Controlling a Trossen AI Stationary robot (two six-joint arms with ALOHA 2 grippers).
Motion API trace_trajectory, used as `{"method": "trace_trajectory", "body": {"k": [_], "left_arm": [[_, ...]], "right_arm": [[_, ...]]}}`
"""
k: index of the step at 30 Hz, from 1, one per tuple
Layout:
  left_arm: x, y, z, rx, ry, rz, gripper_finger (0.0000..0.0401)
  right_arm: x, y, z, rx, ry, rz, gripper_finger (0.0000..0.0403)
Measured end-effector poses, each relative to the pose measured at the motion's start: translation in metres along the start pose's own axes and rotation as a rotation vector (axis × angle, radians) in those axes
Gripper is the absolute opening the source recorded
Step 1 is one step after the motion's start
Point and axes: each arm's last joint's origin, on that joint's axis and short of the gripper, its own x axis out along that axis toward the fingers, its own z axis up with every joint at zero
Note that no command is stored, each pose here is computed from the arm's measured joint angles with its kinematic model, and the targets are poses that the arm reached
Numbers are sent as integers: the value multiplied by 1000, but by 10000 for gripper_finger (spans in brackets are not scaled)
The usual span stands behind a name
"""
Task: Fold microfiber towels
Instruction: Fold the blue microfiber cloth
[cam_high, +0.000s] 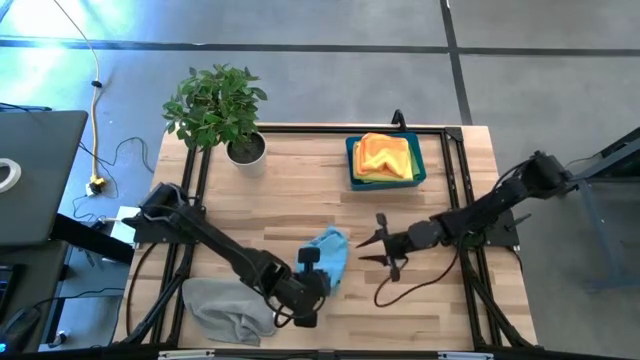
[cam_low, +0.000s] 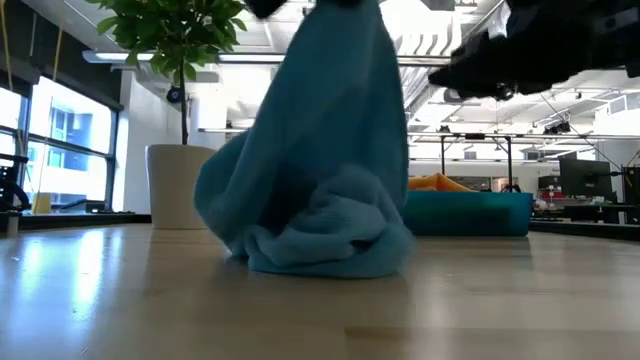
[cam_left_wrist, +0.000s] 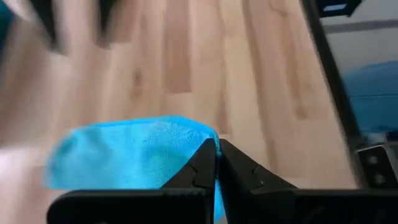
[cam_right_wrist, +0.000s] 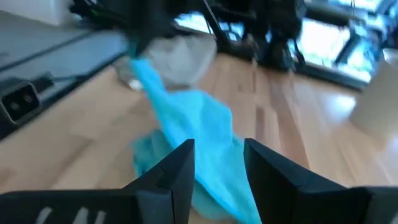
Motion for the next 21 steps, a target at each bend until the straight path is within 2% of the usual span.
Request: {"method": "trace_trajectory", "body": {"k": [4, 6, 12, 15, 21], "left_arm": [[-11, 7, 11, 54, -13, 47, 2], [-15, 11, 17, 72, -21, 58, 2], [-16, 21, 26, 67, -27, 74, 2], [-16, 23, 26, 67, -21, 78, 2], [-27, 20, 32, 85, -3, 71, 2]], "right_arm": [[10, 9, 2, -27, -109, 25, 132], [18, 13, 2, -34, -118, 31, 132], [49, 20, 0, -101, -71, 23, 132], [58, 18, -2, -126, -41, -38, 132], [68, 8, -17, -106, 49, -94, 132]]}}
